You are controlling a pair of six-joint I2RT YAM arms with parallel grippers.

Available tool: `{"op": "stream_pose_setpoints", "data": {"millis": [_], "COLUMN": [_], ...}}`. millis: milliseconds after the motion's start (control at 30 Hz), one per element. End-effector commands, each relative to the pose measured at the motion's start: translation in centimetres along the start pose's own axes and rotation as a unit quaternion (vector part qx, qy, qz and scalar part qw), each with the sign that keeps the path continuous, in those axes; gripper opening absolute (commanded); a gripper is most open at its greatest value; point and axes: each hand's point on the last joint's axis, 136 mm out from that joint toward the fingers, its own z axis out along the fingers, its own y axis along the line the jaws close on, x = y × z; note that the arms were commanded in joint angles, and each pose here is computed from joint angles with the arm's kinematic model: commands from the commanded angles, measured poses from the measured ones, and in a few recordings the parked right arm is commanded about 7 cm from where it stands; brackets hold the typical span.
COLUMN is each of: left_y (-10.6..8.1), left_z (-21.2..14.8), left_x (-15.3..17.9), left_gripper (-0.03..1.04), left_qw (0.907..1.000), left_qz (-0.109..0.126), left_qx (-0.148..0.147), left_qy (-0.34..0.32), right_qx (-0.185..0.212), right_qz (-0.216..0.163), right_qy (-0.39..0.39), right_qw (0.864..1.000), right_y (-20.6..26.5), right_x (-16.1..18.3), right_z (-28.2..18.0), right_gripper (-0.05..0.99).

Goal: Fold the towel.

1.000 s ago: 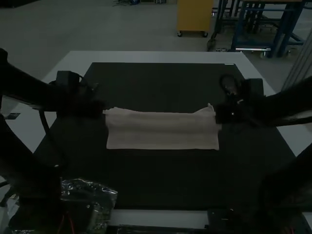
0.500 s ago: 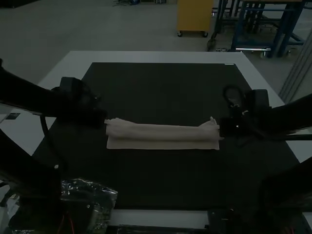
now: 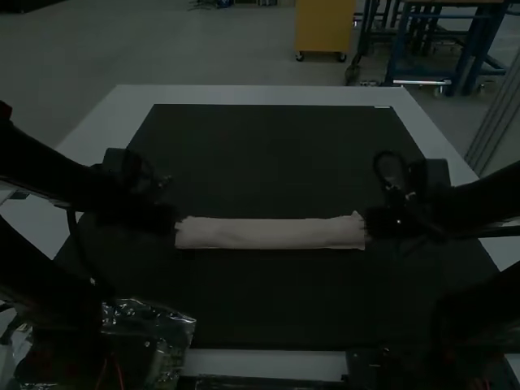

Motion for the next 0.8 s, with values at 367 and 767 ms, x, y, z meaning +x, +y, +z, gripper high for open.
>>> {"op": "stream_pose_setpoints", "data": {"millis": [367, 767], "left_y": [3.3, 3.1], "left_z": [-2.3, -2.6], "left_x": [-5.5, -6.5], "left_gripper": [0.97, 0.97], "left_qw": [0.9937, 0.9932], "left_qz": [-0.022, -0.026], "left_qx": [-0.042, -0.033], "left_qy": [-0.102, -0.109], "right_qx": [0.001, -0.017], "right_qz": [-0.012, -0.004], "right_qy": [-0.006, 0.032], "right_qw": [1.0, 0.999], "right_y": [-0.3, 0.4], "right_x": [-1.6, 0.1], "right_z": [-0.2, 1.6], "right_gripper": [0.88, 0.89]}}
